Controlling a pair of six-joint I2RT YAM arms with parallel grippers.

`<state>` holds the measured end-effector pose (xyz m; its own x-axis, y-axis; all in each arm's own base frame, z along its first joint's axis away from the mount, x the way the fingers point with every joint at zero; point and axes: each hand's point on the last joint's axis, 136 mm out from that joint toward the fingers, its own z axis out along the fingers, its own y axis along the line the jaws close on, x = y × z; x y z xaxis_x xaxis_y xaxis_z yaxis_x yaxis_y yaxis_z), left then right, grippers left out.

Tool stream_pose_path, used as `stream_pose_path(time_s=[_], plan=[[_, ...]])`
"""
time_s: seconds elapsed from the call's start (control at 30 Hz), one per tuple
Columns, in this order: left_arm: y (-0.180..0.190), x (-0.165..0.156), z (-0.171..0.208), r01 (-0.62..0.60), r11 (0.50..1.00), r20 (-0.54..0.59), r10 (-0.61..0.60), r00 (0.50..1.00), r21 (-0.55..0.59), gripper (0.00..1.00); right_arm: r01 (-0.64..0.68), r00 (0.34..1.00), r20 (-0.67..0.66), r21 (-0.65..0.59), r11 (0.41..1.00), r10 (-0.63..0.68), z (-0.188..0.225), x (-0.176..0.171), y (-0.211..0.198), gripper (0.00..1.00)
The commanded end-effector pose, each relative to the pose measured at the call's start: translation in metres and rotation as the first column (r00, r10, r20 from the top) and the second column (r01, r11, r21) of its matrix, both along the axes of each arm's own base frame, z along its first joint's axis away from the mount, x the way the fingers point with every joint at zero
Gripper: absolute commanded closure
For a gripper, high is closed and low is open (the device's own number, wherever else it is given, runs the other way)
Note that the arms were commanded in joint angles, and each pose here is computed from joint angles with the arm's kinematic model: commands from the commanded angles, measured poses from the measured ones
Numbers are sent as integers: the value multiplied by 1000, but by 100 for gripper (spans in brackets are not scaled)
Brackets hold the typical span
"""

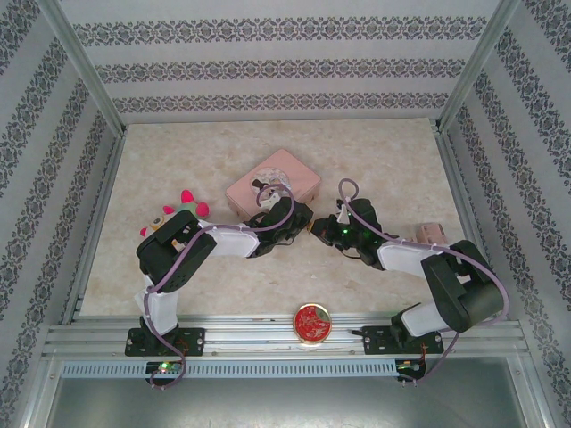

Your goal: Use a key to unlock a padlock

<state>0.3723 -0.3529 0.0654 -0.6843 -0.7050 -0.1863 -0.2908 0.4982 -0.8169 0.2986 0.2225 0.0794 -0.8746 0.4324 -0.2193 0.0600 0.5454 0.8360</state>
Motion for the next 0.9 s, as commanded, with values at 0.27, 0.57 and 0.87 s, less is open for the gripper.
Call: stream_pose_path(time_s=[0.27,0.57,0.87], plan=[[-20,-39,-30,99,991,-166,-113,980,-90,100,126,968,224,-38,991,-114,36,27,-12,80],[-3,-35,-41,45,996,-189,-59,980,-75,100,142,972,205,-103,985,-118,28,-9,-35,69],[-4,-33,-42,46,996,-192,-61,979,-80,100,130,969,236,-240,962,-73,24,-30,-41,67]])
